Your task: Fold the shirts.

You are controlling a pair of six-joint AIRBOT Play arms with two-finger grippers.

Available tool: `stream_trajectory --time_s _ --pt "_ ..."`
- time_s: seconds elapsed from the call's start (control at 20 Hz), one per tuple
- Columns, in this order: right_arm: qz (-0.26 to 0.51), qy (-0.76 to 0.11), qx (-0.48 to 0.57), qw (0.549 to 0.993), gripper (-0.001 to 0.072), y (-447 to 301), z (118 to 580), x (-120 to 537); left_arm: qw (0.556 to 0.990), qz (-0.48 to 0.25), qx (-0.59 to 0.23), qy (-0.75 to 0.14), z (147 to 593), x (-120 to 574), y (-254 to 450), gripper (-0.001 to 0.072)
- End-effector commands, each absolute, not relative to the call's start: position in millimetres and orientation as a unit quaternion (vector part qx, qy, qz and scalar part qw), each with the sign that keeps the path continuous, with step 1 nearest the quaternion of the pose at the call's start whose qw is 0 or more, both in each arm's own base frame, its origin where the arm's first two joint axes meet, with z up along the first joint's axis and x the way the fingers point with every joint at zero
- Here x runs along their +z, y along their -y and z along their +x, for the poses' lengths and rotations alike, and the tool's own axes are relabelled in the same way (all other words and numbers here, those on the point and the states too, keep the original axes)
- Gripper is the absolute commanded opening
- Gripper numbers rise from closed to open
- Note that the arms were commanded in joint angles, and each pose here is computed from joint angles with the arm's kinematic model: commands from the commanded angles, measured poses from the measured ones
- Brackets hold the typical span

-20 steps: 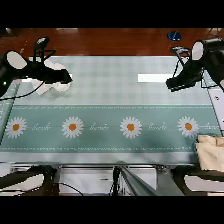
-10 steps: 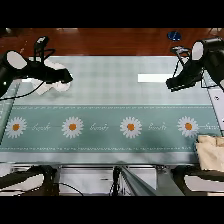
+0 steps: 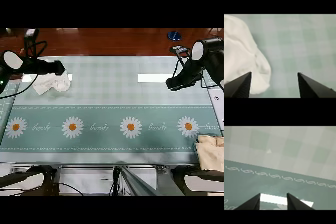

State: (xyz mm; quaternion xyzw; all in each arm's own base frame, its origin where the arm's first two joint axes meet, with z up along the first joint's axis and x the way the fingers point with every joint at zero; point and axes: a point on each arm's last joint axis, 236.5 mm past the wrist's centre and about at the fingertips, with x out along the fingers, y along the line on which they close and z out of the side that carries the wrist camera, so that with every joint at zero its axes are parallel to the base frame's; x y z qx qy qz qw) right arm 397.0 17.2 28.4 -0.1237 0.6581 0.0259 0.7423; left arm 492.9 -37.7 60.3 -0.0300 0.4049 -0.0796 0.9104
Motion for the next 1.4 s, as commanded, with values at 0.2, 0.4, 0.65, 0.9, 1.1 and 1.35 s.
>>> stream_trajectory --time_s 0.2,0.4,0.65,0.9,1.1,1.35 --pt "-0.128 -0.640 0.032 0.757 0.0391 -19 408 30 0.906 -0.007 0.007 -0.423 521 -6 -43 0.0720" --pt "-0.128 -0.640 0.032 0.757 0.0391 -19 408 30 0.883 0.042 0.011 -0.468 527 -61 -59 0.0720" --pt "-0.128 -0.640 0.032 0.757 0.0391 -19 408 30 0.873 0.069 0.012 -0.482 541 -86 -68 0.0604" --pt "-0.129 -0.640 0.032 0.757 0.0391 -19 408 30 0.889 0.079 0.013 -0.450 562 -44 -66 0.0034" --pt "-0.149 -0.638 0.026 0.755 0.0391 -12 410 31 0.927 0.090 0.012 -0.363 580 86 -50 0.0033" --pt "-0.173 -0.652 0.001 0.739 0.0391 6 402 33 0.960 0.063 -0.073 -0.263 516 258 44 0.0033"
